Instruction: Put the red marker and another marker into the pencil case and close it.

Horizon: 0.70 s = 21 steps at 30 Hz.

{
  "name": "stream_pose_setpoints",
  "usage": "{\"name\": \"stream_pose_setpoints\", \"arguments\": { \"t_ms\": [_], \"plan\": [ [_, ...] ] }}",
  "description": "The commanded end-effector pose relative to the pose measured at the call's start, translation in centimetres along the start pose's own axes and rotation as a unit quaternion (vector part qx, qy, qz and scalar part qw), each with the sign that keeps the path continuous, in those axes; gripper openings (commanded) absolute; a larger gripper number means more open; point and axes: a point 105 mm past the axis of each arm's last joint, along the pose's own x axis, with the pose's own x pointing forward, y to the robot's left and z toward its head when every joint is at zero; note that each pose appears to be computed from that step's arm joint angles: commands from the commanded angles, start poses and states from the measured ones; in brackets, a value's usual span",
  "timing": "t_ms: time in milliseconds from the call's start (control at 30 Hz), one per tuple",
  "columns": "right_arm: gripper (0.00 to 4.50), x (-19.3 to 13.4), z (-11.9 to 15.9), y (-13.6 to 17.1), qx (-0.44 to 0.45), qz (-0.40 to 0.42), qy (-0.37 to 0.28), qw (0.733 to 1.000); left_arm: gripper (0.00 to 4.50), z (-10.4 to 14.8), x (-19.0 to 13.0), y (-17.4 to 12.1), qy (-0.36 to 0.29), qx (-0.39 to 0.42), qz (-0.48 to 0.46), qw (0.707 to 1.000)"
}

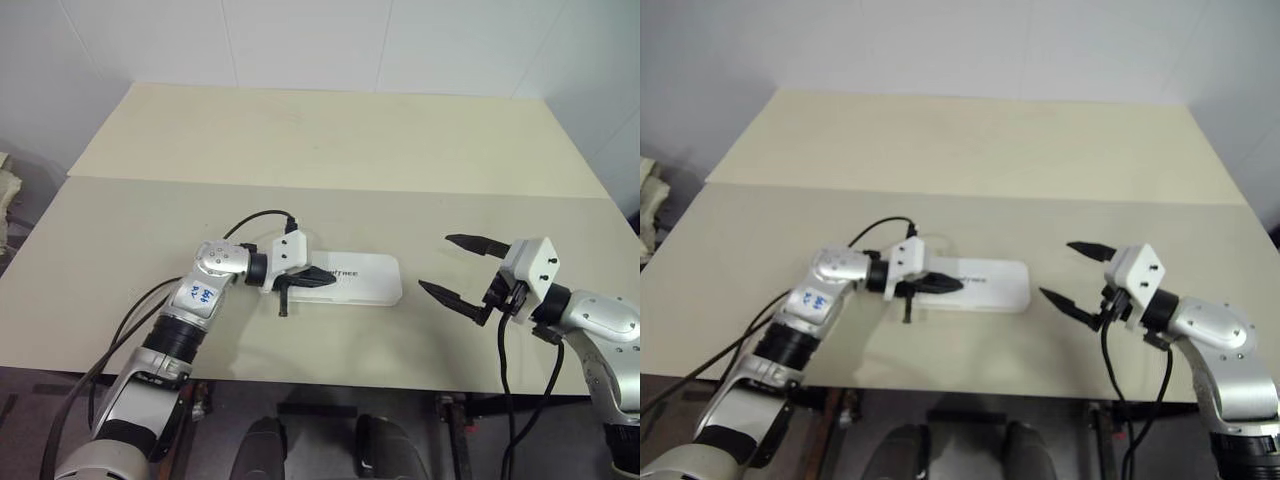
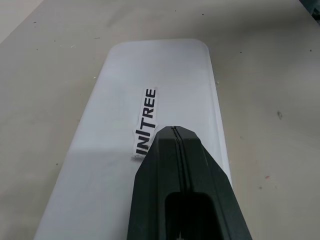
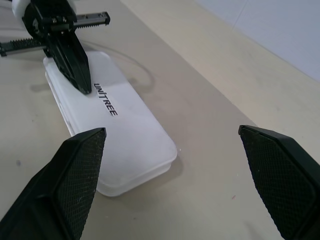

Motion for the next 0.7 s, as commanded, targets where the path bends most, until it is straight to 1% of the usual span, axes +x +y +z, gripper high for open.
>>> {"name": "stream_pose_setpoints", "arguments": {
  "t_ms": [33, 67, 133, 233, 333, 400, 467, 533, 567, 633, 700],
  "plan": [
    [4.50, -0.1, 1.1, 0.1, -0.010, -0.014, -0.019, 1.000, 0.02, -0.1, 0.6, -0.2, 0.013, 0.008, -0.002, 1.000],
    [4.50, 0.0, 1.0, 0.1, -0.009, -0.015, -0.019, 1.000, 0.02, -0.1, 0.5, -0.2, 0.013, 0.006, 0.001, 1.000],
    [4.50, 0.2, 0.9, 0.3, -0.002, -0.016, -0.023, 1.000, 0.02, 1.2, 0.1, 0.2, -0.027, -0.008, 0.014, 0.999],
    [4.50, 0.7, 0.7, 0.6, 0.005, -0.008, -0.029, 1.000, 0.02, 3.1, -1.4, 0.9, -0.090, -0.022, 0.042, 0.995],
    [4.50, 1.0, 0.5, 0.5, 0.005, 0.000, -0.029, 1.000, 0.02, 4.0, -3.4, 1.5, -0.126, -0.028, 0.067, 0.989],
    [4.50, 1.1, 0.5, 0.3, 0.005, 0.005, -0.028, 1.000, 0.02, 4.0, -4.4, 1.7, -0.131, -0.027, 0.082, 0.988],
    [4.50, 1.2, 0.3, 0.1, 0.003, 0.015, -0.027, 1.000, 0.02, 3.8, -6.3, 1.5, -0.135, -0.035, 0.095, 0.986],
    [4.50, 1.2, 0.2, -0.1, 0.001, 0.024, -0.025, 0.999, 0.02, 2.5, -8.9, 0.9, -0.107, -0.047, 0.127, 0.985],
    [4.50, 1.2, 0.2, -0.2, 0.000, 0.028, -0.025, 0.999, 0.39, 2.1, -9.7, 0.7, -0.101, -0.045, 0.144, 0.983],
    [4.50, 1.2, 0.2, -0.2, -0.002, 0.034, -0.026, 0.999, 0.94, 1.7, -10.6, -0.3, -0.101, -0.070, 0.136, 0.983],
    [4.50, 1.1, 0.1, -0.4, -0.007, 0.043, -0.025, 0.999, 1.67, 1.4, -11.5, -1.5, -0.098, -0.079, 0.132, 0.983]
  ]
}}
